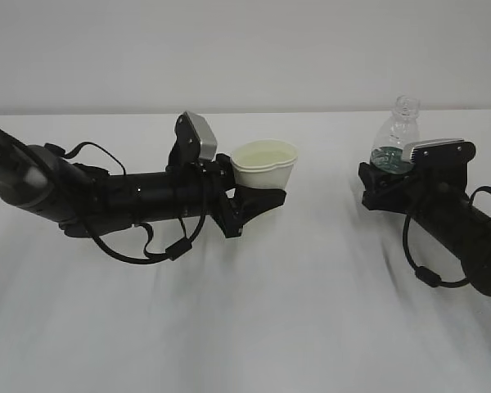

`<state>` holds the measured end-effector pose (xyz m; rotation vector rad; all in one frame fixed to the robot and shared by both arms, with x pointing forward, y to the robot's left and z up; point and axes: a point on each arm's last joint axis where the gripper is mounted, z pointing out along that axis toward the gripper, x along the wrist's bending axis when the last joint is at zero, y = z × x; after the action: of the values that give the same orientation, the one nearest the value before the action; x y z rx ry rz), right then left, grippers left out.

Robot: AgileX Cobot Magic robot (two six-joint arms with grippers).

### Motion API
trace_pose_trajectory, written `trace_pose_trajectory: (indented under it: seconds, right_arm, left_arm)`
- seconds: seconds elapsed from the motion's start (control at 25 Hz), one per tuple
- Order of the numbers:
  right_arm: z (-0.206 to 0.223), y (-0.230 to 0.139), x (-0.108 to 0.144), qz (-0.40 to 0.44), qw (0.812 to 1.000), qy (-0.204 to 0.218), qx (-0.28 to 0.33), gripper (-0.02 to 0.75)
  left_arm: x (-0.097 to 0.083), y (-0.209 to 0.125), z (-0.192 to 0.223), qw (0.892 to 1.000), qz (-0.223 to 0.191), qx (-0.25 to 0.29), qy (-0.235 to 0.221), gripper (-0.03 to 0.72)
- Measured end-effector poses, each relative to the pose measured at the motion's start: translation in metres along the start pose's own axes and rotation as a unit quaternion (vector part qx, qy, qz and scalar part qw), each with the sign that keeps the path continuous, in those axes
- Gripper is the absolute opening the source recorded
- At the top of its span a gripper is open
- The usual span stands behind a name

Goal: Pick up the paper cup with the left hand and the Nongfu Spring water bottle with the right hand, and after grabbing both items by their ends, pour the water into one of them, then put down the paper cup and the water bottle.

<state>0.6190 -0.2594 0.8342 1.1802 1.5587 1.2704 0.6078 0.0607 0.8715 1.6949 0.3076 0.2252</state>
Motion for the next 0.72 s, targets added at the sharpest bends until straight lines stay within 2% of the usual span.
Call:
trace_pose_trajectory:
  seconds: [0.48, 0.72]
  right_arm:
    - [-0.001, -0.001, 0.000, 0.001, 1.000, -0.001, 0.001, 0.596]
    - [-0.015, -0.011, 0.001, 0.011, 0.999, -0.011, 0.029, 0.596]
  left_arm:
    - [0.000, 0.000, 0.000, 1.000, 0.001, -0.002, -0.001, 0.417]
    - [0.000, 0.000, 0.000, 1.000, 0.001, -0.002, -0.001, 0.417]
